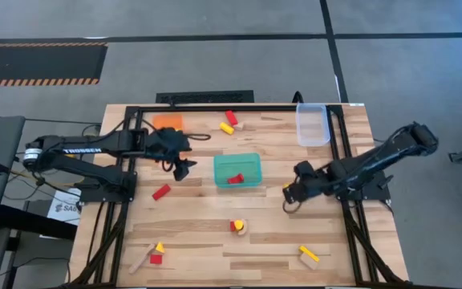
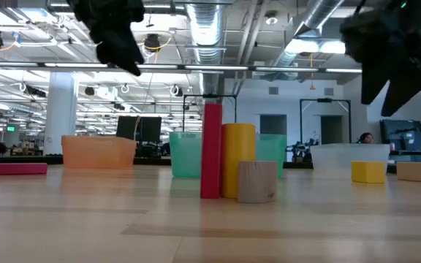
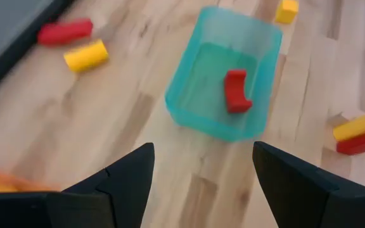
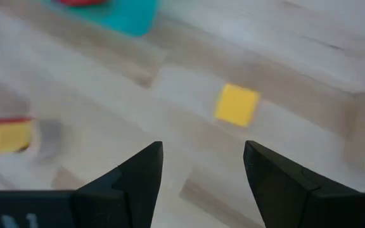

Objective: Sort & place blocks by color
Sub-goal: Put the yellow block into the orange bin

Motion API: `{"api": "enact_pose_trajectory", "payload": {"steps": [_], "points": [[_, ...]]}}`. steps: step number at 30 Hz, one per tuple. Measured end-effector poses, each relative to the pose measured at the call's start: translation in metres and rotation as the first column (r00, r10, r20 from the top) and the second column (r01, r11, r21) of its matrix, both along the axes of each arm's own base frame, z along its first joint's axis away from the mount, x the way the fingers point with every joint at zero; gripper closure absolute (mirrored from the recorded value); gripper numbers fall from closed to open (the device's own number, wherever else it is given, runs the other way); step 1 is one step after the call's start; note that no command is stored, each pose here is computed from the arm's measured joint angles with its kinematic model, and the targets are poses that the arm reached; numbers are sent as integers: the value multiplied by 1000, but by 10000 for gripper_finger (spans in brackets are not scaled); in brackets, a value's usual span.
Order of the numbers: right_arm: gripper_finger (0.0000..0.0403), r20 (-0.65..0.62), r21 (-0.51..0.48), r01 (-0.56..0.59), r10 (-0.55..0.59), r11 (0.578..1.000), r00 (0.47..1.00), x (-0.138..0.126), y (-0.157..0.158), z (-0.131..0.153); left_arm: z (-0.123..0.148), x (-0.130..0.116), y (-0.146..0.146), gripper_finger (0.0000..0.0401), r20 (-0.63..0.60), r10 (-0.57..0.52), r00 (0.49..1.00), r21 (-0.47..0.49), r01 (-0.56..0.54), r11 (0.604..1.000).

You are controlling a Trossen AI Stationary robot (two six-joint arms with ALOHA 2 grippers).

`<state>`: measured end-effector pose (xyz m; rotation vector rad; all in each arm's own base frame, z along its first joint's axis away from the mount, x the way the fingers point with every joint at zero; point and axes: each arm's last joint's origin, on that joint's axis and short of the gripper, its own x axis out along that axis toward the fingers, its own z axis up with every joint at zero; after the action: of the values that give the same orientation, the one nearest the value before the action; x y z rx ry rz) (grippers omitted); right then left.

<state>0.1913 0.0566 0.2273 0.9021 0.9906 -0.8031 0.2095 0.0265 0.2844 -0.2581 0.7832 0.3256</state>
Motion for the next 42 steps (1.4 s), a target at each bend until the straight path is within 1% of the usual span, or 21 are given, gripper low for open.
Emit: {"api": "enact_pose_trajectory", "payload": {"steps": [2,4,7,9,11,13,14,16,17,19,20,22,23,25,28,30,31,34,38,39,42], "points": [[159,-65,-2,32,-32,999,997,-2,-13,-2,-8,-3,-4,147,-2,18,1000,-29,-18,999],[159,-83,-10,36,-36,999,996,0,-24,-2,-15,-4,-6,147,-10,54,998,-48,-55,997],[159,-48,-40,-18,16,999,999,7,-40,0,-20,-1,-4,147,19,148,989,-42,-147,988],[159,6,-57,-64,64,996,998,14,-47,2,-20,6,3,147,66,206,976,-6,-206,979],[159,56,-68,-103,107,992,993,20,-53,4,-15,18,16,147,125,205,971,39,-211,977],[159,90,-58,-144,149,988,985,24,-56,8,-10,31,34,147,151,149,977,98,-165,981],[159,100,-54,-159,164,986,981,26,-57,10,-9,39,45,147,144,104,984,130,-123,984],[159,113,-48,-176,180,983,977,27,-57,14,-12,51,70,147,77,2,997,186,-17,982],[159,115,-47,-185,189,982,975,27,-56,15,-14,57,83,147,37,-74,997,205,65,977],[159,121,-42,-202,206,978,971,28,-53,17,-18,70,108,147,-22,-234,972,235,233,944],[159,125,-42,-211,215,977,969,28,-51,18,-19,75,119,147,-52,-296,954,241,300,923],[159,128,-42,-229,233,973,964,28,-47,19,-26,87,140,147,-119,-370,922,248,388,888],[159,129,-40,-236,239,971,962,28,-45,19,-30,92,150,147,-154,-394,906,246,421,873],[159,130,-29,-241,243,970,961,28,-39,19,-42,101,167,147,-233,-435,870,212,482,850],[159,135,-12,-245,245,969,960,27,-32,18,-61,115,188,147,-332,-475,815,171,547,819],[159,135,-3,-249,247,969,960,26,-28,18,-73,122,199,147,-400,-470,787,149,561,814],[159,135,0,-252,250,968,959,26,-26,18,-78,126,204,147,-421,-462,780,154,564,812],[159,130,8,-257,254,966,959,25,-22,18,-86,136,216,147,-448,-477,756,162,594,788],[159,123,9,-260,257,966,959,24,-21,18,-99,144,225,147,-501,-527,687,152,669,728],[159,121,9,-258,255,966,959,24,-22,18,-103,146,227,147,-508,-534,676,148,679,719],[159,121,11,-253,250,967,961,24,-23,18,-115,149,233,147,-514,-548,660,129,691,711]]}}
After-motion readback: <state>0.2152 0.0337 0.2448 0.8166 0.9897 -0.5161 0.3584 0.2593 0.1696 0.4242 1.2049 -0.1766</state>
